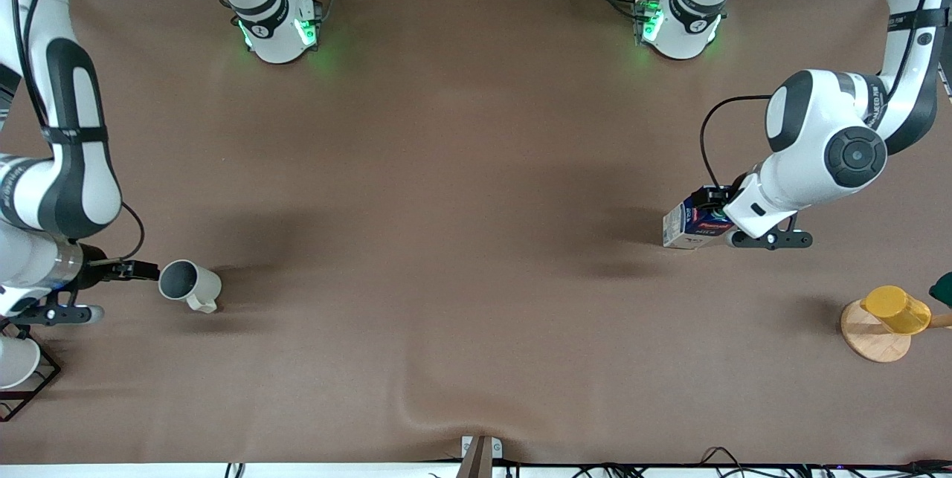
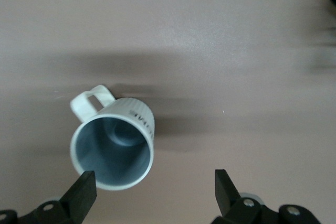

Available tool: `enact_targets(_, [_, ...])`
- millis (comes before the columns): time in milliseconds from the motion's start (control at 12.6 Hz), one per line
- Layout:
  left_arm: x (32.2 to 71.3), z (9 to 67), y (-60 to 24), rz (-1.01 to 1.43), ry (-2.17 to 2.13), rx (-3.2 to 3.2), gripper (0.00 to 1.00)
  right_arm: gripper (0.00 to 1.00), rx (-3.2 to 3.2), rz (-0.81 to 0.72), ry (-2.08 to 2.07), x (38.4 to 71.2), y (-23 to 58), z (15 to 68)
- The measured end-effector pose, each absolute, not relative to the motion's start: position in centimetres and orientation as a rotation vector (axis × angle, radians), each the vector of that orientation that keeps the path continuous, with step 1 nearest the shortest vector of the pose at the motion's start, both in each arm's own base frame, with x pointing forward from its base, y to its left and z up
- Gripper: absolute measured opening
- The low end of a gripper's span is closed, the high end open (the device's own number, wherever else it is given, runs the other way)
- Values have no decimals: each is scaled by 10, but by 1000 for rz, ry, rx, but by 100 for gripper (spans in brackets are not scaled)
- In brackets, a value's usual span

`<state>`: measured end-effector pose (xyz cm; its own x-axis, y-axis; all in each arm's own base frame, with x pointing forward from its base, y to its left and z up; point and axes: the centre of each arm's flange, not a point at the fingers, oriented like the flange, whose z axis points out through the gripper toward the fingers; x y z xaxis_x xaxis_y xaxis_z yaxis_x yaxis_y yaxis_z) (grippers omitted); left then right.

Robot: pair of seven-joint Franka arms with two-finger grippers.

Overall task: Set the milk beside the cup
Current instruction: 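Lift the milk with the left gripper while the right gripper grasps the mug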

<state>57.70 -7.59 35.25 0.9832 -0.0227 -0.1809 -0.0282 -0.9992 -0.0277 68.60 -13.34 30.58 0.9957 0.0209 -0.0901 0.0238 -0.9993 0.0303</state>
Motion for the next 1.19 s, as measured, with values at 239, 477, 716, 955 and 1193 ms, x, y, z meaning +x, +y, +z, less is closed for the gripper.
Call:
enact_targets(239, [577,347,-80,296,50,-3098,80,100,3111,-173,65,689,-124,277])
enact_targets(477, [577,346,-81,296,55,-3099,61,100,3113,-185,77,691,-119,260])
enact_targets(716, [578,349,-82,288,55,-3100,55,78,3114,-221,113,690,-110,243])
enact_targets(955, [584,361,-83,248,55,-3107,48,44,3113,-231,128,689,-112,238])
enact_targets(1193, [592,388,-90,186,67,-3115,47,7,3112,-223,133,690,-113,240])
